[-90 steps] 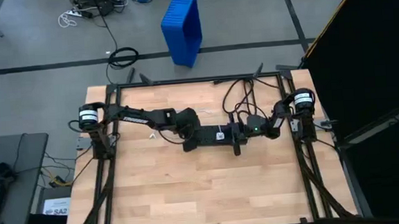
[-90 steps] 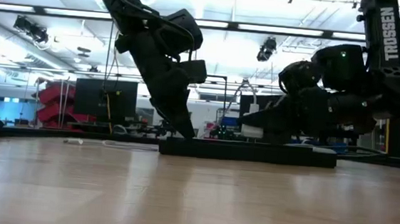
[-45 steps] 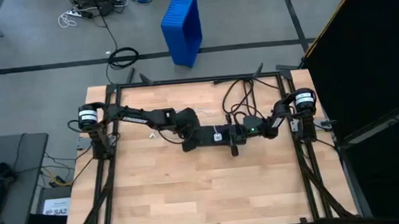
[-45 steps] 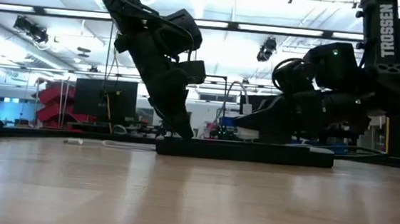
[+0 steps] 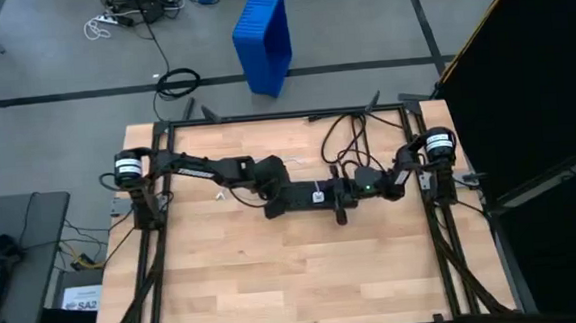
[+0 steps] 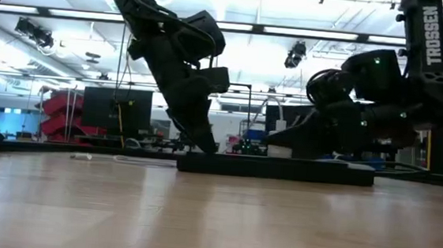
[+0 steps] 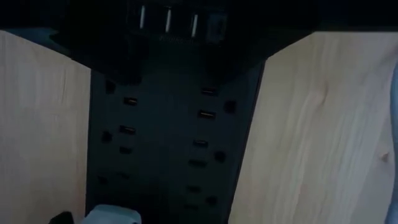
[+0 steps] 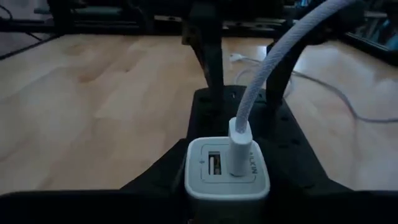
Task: Insert USB
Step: Insert the white charger adapter into the black outlet extension, then remove the white charger adapter from the black outlet extension
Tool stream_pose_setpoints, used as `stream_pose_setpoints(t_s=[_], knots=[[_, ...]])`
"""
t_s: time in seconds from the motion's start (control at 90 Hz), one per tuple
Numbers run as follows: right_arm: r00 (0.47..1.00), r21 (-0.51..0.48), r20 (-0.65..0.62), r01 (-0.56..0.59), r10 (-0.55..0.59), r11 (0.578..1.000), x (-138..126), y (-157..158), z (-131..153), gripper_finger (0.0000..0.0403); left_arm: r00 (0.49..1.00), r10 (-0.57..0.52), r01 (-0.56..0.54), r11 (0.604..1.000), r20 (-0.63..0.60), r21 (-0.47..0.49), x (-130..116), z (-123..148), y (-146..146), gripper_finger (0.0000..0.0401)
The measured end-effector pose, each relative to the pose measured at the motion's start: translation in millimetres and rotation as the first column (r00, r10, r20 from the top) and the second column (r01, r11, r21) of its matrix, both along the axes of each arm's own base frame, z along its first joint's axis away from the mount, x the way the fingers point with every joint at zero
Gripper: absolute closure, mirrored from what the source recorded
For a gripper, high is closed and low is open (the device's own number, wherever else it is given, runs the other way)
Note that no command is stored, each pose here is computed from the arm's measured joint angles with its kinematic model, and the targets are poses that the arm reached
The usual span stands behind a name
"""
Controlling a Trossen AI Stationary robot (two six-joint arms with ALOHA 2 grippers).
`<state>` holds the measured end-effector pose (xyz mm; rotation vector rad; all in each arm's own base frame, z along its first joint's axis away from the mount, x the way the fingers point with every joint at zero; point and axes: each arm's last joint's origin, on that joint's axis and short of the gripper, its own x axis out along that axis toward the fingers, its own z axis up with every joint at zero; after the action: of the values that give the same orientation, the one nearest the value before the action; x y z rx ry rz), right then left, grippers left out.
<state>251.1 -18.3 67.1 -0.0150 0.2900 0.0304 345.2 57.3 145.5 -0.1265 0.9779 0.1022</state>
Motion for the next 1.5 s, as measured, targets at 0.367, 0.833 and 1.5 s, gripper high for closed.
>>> stream_pose_setpoints(t_s=[0.367, 0.833, 1.5], knots=[[1.0, 0.022, 0.002, 0.031, -0.031, 0.999, -1.2, -2.3, 0.2, 0.0288, 1.0, 0.0, 0.0, 1.0, 0.016, 0.003, 1.2, 0.5, 0.2, 0.0172], [0.996, 0.075, 0.089, 0.014, -0.02, 0.997, -2.4, 1.4, 6.0, 0.0149, 1.0, 0.015, -0.015, 1.0, 0.015, -0.004, 1.0, 0.4, 0.3, 0.0172], [0.971, -0.032, 0.209, 0.123, -0.114, 0.992, -19.4, -1.9, 34.8, 0.0099, 1.0, 0.0, 0.0, 1.0, 0.018, 0.004, 1.1, 0.5, 0.3, 0.0172]])
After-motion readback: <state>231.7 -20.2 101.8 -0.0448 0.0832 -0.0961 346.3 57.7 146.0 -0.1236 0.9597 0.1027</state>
